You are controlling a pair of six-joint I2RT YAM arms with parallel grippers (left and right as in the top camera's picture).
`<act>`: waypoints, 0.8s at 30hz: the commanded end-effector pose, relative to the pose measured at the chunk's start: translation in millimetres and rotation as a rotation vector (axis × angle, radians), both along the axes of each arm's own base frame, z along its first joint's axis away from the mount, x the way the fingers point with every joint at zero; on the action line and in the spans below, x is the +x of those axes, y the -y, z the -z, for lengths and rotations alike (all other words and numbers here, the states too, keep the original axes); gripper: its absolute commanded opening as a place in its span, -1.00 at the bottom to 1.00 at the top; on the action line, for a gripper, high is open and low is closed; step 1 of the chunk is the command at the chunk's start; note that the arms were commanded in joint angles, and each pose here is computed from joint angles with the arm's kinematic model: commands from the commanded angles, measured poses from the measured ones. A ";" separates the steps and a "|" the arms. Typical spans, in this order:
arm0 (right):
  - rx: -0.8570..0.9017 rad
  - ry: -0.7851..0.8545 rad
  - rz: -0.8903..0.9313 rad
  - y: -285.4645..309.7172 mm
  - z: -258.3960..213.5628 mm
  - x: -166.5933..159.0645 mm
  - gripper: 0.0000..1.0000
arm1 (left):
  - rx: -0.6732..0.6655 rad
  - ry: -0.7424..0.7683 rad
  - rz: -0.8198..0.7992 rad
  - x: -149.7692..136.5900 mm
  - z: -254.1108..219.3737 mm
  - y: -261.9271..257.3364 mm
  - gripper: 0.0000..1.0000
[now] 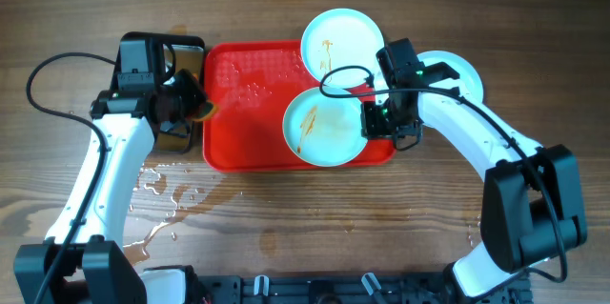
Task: Clean dirty plates on tray and stack at the side
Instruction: 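Move right gripper to the lower-right plate and grip its rim, then tilt the gripped plate up toward the left gripper's sponge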
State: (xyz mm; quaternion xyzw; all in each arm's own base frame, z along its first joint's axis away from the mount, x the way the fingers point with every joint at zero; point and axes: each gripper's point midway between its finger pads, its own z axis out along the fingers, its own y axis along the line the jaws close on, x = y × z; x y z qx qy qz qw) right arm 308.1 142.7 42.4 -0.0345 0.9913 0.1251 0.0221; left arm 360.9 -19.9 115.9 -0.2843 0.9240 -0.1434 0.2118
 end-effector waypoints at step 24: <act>0.030 0.027 -0.097 -66.8 2.2 31.5 -0.91 | 0.018 0.005 0.015 2.1 0.7 -0.6 -0.92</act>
